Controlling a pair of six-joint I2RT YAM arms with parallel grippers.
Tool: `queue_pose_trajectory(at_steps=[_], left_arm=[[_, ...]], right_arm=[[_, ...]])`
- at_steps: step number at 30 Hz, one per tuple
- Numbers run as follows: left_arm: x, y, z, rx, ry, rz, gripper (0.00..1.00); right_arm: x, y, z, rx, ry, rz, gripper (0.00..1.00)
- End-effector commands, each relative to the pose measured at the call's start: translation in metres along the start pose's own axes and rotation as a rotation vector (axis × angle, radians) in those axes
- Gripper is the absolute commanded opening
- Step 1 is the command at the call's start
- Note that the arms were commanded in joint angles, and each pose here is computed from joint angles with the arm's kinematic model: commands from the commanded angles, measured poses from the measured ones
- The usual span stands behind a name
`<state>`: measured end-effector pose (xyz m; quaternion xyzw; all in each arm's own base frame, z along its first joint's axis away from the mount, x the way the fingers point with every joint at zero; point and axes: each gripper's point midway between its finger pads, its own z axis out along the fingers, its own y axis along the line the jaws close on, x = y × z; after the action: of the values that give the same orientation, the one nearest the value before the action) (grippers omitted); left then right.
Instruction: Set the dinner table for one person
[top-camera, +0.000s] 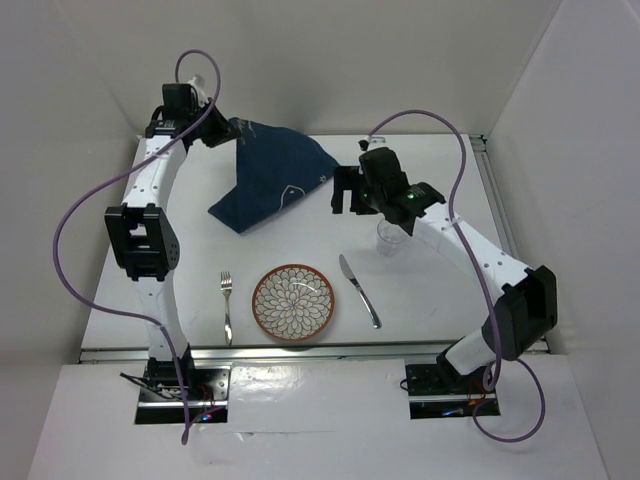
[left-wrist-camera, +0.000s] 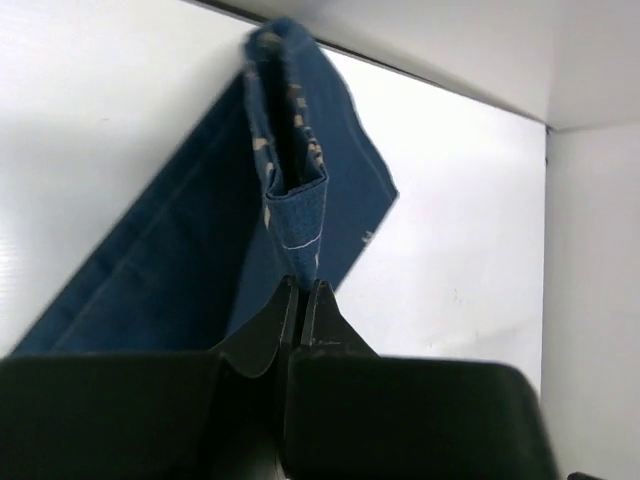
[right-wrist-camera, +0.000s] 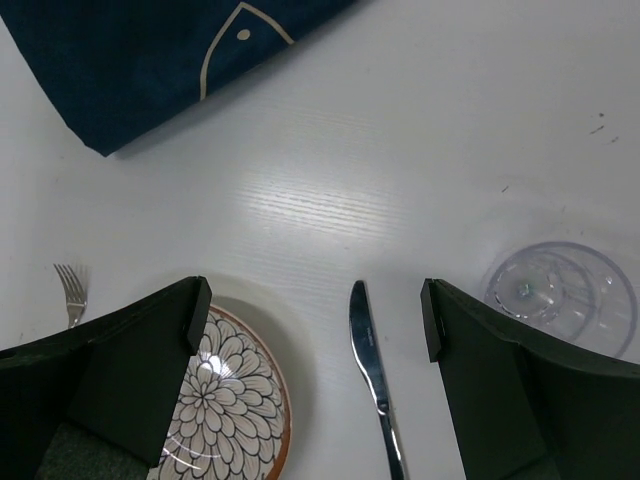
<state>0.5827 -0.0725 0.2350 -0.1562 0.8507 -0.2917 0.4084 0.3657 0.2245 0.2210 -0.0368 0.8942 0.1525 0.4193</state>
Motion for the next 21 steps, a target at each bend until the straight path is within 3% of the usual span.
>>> queue_pose_trajectory(at_steps=[1, 8, 12, 15, 17, 19, 20, 21], left_arm=[[-0.003, -0.052, -0.016, 0.136, -0.003, 0.137, 0.0], [0.045, -0.135, -0.035, 0.324, 0.101, 0.307, 0.0], [0.118, -0.189, -0.043, 0.438, 0.223, 0.451, 0.0], [0.154, -0.194, -0.049, 0.466, 0.314, 0.521, 0.0], [0.157, -0.178, -0.043, 0.373, 0.352, 0.509, 0.36], [0.14, -0.161, -0.045, 0.33, 0.343, 0.461, 0.56], [0.131, -0.155, -0.049, 0.315, 0.328, 0.441, 0.77], [0.118, -0.148, -0.052, 0.286, 0.295, 0.424, 0.8]], right_arm=[[-0.008, 0.0, -0.023, 0.001, -0.057, 0.037, 1.0], [-0.018, -0.006, -0.04, 0.016, -0.13, 0.098, 1.0], [-0.006, -0.018, -0.049, 0.048, -0.132, 0.12, 1.0], [0.008, -0.028, -0.045, 0.068, -0.112, 0.144, 1.0], [0.015, -0.028, -0.041, 0.052, -0.092, 0.155, 1.0], [0.021, -0.024, -0.037, 0.032, -0.071, 0.153, 1.0], [0.021, -0.026, -0.036, 0.029, -0.068, 0.158, 1.0], [0.023, -0.024, -0.03, 0.023, -0.057, 0.157, 1.0]])
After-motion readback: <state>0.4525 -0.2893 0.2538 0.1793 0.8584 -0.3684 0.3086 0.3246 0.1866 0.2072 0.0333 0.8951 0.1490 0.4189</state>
